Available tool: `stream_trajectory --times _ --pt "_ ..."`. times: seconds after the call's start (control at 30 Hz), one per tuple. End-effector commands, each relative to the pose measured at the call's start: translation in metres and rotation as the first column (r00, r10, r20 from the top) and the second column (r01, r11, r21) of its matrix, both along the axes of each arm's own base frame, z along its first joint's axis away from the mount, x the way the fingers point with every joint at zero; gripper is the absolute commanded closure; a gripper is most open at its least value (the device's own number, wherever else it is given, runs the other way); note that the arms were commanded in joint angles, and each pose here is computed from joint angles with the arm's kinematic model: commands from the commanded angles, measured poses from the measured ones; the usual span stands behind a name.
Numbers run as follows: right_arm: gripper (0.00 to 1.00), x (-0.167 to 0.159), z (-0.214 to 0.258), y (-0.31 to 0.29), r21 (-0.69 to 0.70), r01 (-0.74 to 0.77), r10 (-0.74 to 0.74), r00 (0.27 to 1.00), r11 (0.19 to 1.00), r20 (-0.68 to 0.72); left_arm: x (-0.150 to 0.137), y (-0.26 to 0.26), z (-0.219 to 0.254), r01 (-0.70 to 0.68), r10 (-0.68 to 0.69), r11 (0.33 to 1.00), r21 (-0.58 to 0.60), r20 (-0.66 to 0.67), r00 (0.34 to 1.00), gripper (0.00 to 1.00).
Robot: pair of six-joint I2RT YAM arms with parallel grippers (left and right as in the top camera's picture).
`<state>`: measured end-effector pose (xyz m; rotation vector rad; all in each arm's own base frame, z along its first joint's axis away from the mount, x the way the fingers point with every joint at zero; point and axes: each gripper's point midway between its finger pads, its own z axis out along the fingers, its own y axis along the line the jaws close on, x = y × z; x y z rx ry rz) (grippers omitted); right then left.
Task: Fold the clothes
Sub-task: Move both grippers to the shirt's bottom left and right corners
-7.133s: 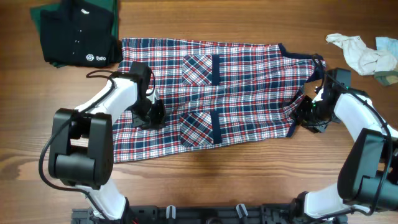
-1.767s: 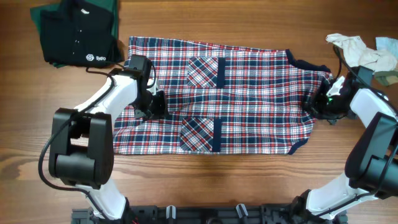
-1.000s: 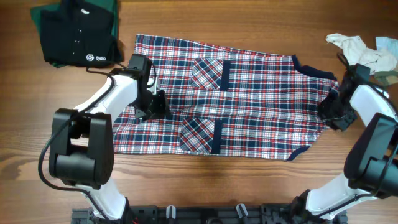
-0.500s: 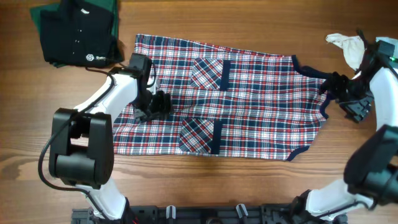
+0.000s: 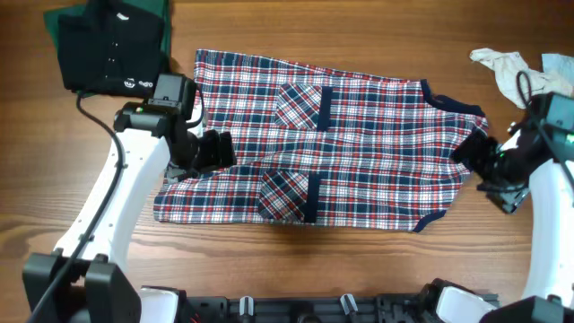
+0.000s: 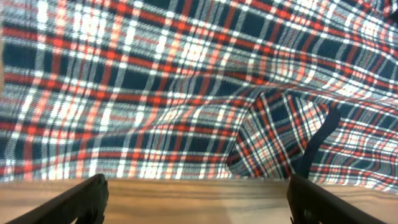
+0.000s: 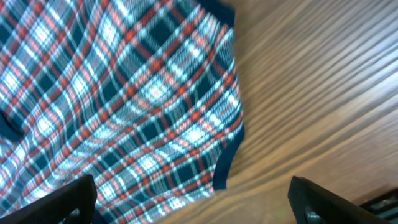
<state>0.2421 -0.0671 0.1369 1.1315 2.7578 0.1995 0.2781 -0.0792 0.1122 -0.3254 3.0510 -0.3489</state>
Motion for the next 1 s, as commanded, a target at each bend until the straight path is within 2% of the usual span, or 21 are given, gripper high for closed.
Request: stream_trajectory --times 0.0,0.07,0.17,0.3,0.5,0.63,0.77,0.97 --pt "0.00 -0.012 -0.009 0.038 0.114 -0.056 0.054 0.998 0.992 0.021 -0.021 0.008 -0.004 -0.070 0.073 0.997 0.036 -0.095 0.993 0.07" --pt "0.00 -0.024 -0.020 0.062 0.171 -0.112 0.113 0.994 0.979 -0.001 -0.040 0.011 -0.014 -0.099 0.107 0.994 0.055 -0.173 0.979 0.04" --pt "0.00 -0.046 -0.041 0.078 0.201 -0.078 0.099 0.990 0.977 -0.099 -0.070 0.014 -0.034 -0.107 0.124 0.991 0.077 -0.278 0.952 0.00" --pt "0.00 -0.061 -0.050 0.061 0.098 0.010 0.009 0.982 0.995 -0.189 -0.085 0.016 -0.053 -0.129 0.150 0.988 0.089 -0.315 0.937 0.00" --pt "0.00 -0.073 -0.060 0.056 0.063 0.040 -0.024 0.971 0.997 -0.237 -0.089 0.016 -0.071 -0.131 0.149 0.988 0.080 -0.308 0.940 0.00" --pt "0.00 -0.083 -0.088 0.074 0.156 0.054 -0.013 0.968 0.986 -0.249 -0.092 0.016 -0.076 -0.131 0.150 0.988 0.082 -0.312 0.938 0.00" --pt "0.00 -0.094 -0.110 0.079 0.172 0.074 -0.026 0.964 0.982 -0.265 -0.087 0.020 -0.081 -0.129 0.152 0.987 0.100 -0.281 0.948 0.00" --pt "0.00 -0.081 -0.117 0.082 0.198 0.036 0.003 0.982 0.980 -0.190 -0.085 0.020 -0.089 -0.155 0.176 0.983 0.098 -0.262 0.949 0.00"
